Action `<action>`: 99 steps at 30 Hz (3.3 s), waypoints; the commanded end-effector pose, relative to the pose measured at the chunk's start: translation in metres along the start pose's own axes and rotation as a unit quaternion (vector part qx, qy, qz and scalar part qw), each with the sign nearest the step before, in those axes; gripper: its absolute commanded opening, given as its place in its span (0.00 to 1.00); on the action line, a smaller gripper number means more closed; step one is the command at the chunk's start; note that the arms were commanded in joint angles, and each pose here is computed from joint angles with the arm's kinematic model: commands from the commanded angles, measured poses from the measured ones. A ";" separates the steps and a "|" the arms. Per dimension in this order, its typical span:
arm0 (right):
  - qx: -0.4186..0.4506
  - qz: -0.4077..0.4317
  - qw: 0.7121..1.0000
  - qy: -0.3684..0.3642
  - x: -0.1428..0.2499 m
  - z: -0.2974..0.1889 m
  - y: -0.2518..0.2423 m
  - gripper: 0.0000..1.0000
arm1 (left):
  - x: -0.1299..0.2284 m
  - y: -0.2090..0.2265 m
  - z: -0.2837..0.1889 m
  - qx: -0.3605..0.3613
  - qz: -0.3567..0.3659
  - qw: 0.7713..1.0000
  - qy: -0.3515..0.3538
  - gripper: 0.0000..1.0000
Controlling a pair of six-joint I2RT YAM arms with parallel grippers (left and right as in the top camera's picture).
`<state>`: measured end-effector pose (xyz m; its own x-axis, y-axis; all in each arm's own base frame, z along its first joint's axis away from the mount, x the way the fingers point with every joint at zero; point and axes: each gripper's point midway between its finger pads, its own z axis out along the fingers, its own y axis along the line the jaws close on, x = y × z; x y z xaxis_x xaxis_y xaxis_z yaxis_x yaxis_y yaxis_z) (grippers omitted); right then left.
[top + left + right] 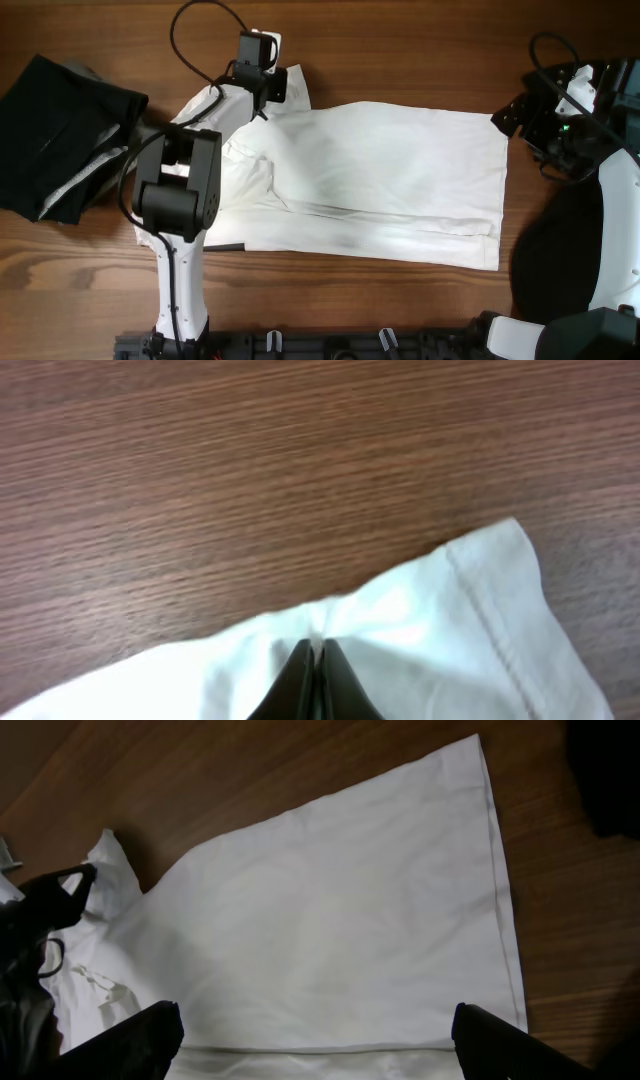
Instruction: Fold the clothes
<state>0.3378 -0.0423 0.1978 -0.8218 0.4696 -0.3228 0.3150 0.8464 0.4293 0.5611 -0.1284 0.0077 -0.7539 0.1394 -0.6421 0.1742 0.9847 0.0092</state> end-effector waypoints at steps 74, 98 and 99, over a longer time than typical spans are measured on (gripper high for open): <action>0.067 0.000 0.998 -0.009 -0.065 0.165 -0.080 0.85 | -0.034 0.038 -0.193 -0.107 -0.055 0.993 0.017 0.04; 0.081 0.015 0.997 0.014 -0.057 0.185 -0.097 0.04 | -0.030 0.053 -0.208 -0.139 -0.086 0.986 0.018 0.04; 0.079 0.013 0.997 0.006 -0.060 0.178 -0.094 0.04 | -0.030 0.056 -0.212 -0.146 -0.085 0.985 0.018 0.04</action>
<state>0.4385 -0.0995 0.0071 -0.8306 0.4907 -0.2632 0.4106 0.8590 0.3058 0.4640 -0.0699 0.1621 -0.8160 -0.0027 -0.5781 -0.0797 0.9910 0.1079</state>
